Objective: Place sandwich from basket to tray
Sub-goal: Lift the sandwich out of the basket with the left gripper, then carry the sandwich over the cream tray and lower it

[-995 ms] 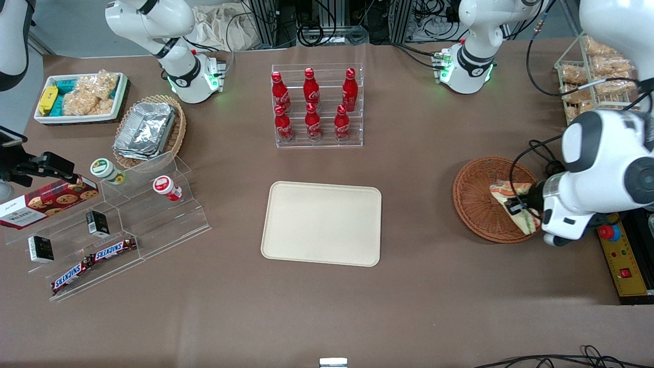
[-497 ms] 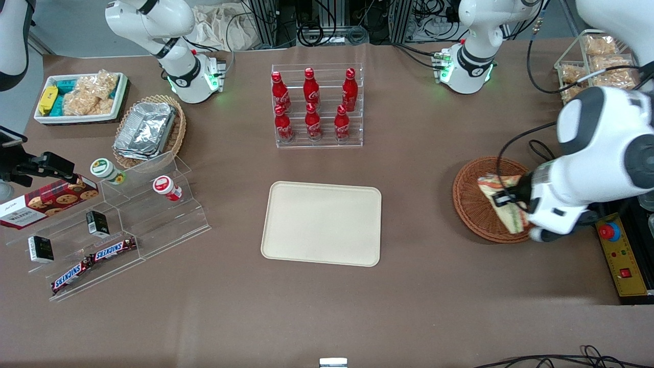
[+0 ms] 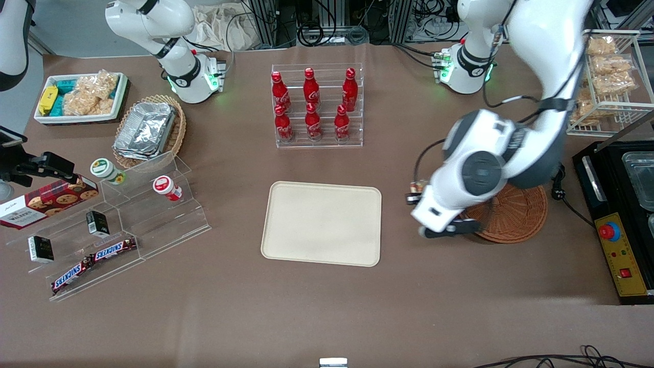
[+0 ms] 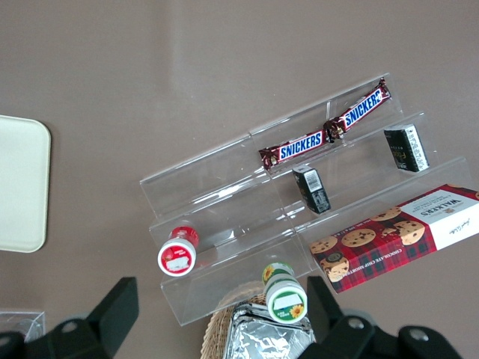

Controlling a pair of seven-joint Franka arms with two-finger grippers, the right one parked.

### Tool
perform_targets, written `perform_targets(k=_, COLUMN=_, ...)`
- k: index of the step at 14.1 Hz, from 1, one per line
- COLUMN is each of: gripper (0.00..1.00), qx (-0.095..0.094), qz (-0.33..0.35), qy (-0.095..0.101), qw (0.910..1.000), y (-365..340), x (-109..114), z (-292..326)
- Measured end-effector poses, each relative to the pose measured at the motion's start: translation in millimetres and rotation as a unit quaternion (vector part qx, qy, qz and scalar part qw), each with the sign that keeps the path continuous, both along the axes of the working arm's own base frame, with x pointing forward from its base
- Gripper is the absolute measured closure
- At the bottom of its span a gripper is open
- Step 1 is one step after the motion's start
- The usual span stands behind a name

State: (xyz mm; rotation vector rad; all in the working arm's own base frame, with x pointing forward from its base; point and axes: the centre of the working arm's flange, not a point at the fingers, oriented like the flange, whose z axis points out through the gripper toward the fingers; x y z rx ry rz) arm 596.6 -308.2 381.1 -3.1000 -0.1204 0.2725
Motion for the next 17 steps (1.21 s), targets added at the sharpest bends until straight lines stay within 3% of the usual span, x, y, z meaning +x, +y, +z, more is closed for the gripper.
perform_targets(k=5, gripper=0.76, qx=-0.008, qz=-0.039, qy=-0.006, qw=0.9992, y=-62.3, x=-16.6, z=-64.4)
perform_targets(k=7, gripper=0.76, qx=-0.021, qz=-0.057, qy=-0.031, qw=0.9977, y=-86.5, x=-20.5, z=-86.1)
perform_targets(k=9, gripper=0.76, qx=-0.035, qz=-0.063, qy=-0.044, qw=0.9964, y=-99.0, x=-21.4, z=-104.0)
perform_targets(k=17, gripper=0.74, qx=-0.055, qz=-0.078, qy=-0.048, qw=0.9943, y=-120.3, x=-30.8, z=-163.8)
